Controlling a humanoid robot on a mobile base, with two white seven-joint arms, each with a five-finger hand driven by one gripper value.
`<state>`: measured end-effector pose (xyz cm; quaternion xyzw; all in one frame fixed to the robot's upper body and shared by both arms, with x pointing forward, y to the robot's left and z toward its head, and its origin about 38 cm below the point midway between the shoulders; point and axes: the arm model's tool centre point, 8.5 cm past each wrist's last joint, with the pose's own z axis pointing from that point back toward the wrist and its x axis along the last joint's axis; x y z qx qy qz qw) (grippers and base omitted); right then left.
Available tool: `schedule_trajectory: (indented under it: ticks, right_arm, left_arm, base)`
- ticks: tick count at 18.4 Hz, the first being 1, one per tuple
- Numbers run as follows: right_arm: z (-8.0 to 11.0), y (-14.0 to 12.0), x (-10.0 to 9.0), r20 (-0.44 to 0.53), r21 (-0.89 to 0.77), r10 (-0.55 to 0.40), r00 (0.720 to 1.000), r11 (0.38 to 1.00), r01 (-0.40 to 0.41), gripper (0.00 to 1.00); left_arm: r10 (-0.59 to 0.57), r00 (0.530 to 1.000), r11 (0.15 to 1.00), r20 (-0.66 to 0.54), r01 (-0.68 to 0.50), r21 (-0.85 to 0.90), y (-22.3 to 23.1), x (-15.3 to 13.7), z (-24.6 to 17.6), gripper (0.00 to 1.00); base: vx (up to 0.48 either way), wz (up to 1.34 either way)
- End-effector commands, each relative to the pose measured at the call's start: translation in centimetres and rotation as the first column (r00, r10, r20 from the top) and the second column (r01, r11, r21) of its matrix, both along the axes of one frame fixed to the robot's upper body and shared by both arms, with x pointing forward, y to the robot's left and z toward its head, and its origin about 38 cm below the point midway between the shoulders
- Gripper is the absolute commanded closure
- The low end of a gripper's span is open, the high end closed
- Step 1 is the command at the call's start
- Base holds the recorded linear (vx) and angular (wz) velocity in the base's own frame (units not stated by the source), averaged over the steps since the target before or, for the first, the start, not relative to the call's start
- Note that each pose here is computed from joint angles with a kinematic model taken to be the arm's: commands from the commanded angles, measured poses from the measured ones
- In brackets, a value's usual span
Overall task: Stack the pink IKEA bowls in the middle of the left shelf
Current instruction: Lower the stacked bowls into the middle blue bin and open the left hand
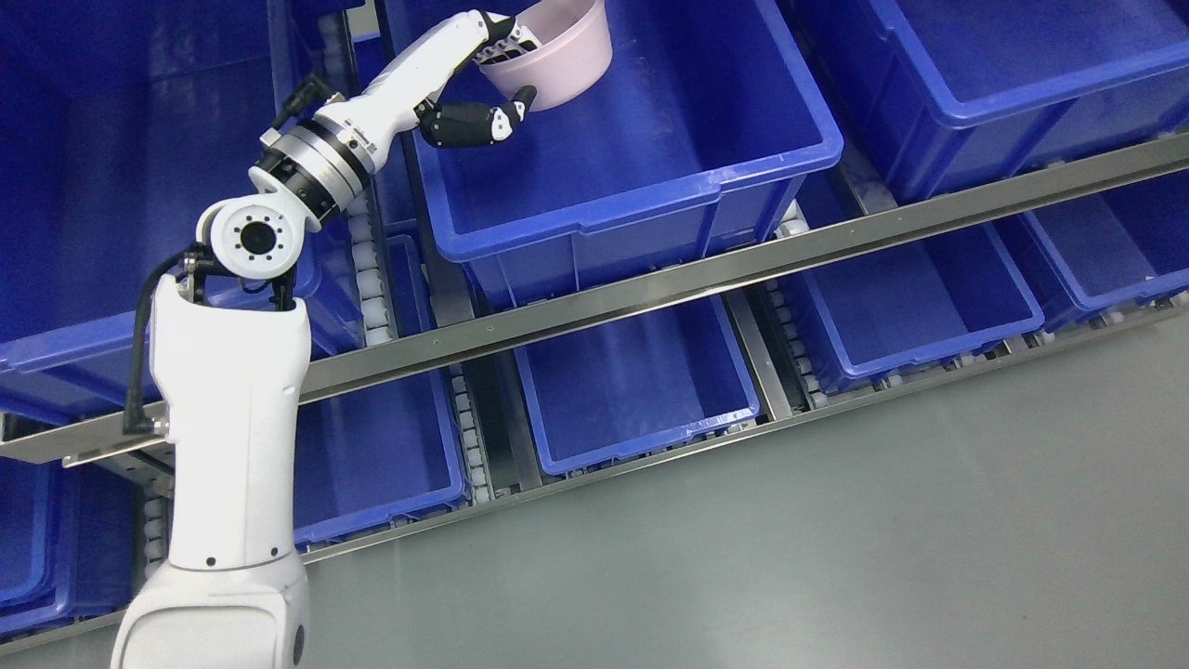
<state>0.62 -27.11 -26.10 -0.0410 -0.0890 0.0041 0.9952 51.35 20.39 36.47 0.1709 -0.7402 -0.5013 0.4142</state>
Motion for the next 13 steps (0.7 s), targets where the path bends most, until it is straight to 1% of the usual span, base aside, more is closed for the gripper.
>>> schedule_trajectory:
  ticks: [1, 3, 4, 5, 6, 8, 11, 13]
  right_arm:
    - [0.1, -1.2, 0.0, 0.000, -0.020, -0.003, 1.000, 1.000, 0.003, 0.00]
    - [0.1, -1.1, 0.0, 0.000, -0.018, -0.002, 1.000, 1.000, 0.002, 0.00]
    - [0.1, -1.1, 0.0, 0.001, -0.018, -0.002, 1.000, 1.000, 0.002, 0.00]
    - [0.1, -1.1, 0.0, 0.001, -0.018, -0.002, 1.000, 1.000, 0.002, 0.00]
    - [0.1, -1.1, 0.0, 0.000, -0.018, -0.002, 1.000, 1.000, 0.002, 0.00]
    - [0.1, -1.1, 0.0, 0.000, -0.018, -0.002, 1.000, 1.000, 0.002, 0.00]
    - [0.1, -1.1, 0.0, 0.000, -0.018, -0.002, 1.000, 1.000, 0.002, 0.00]
    - [0.1, -1.1, 0.0, 0.000, -0.018, -0.002, 1.000, 1.000, 0.002, 0.00]
  left_arm:
    - [0.069, 0.991, 0.990, -0.114, -0.054, 0.132, 1.0, 2.6, -3.4, 0.90]
    - [0.071, 0.991, 0.990, -0.113, -0.056, 0.132, 1.1, 2.6, -3.3, 0.85]
    - [0.074, 0.990, 0.990, -0.117, -0.059, 0.130, 1.2, 2.6, -3.4, 0.80]
    - [0.075, 0.990, 0.990, -0.118, -0.059, 0.130, 1.2, 2.6, -3.4, 0.69]
    - [0.079, 0.990, 0.990, -0.119, -0.063, 0.130, 1.5, 2.5, -3.5, 0.61]
    - [0.080, 0.990, 0.991, -0.113, -0.066, 0.116, 1.6, 2.4, -3.3, 0.53]
    - [0.077, 0.992, 0.994, -0.104, -0.068, 0.088, 1.5, 2.4, -3.0, 0.36]
    - [0.069, 0.994, 0.998, -0.083, -0.070, -0.011, 0.9, 2.5, -2.2, 0.23]
  base:
    - [0.001, -0.03]
    - [0.007, -0.05]
    - [0.013, -0.07]
    - [0.022, -0.08]
    - [0.022, -0.08]
    - [0.015, -0.03]
    - [-0.004, 0.02]
    - [-0.003, 0.02]
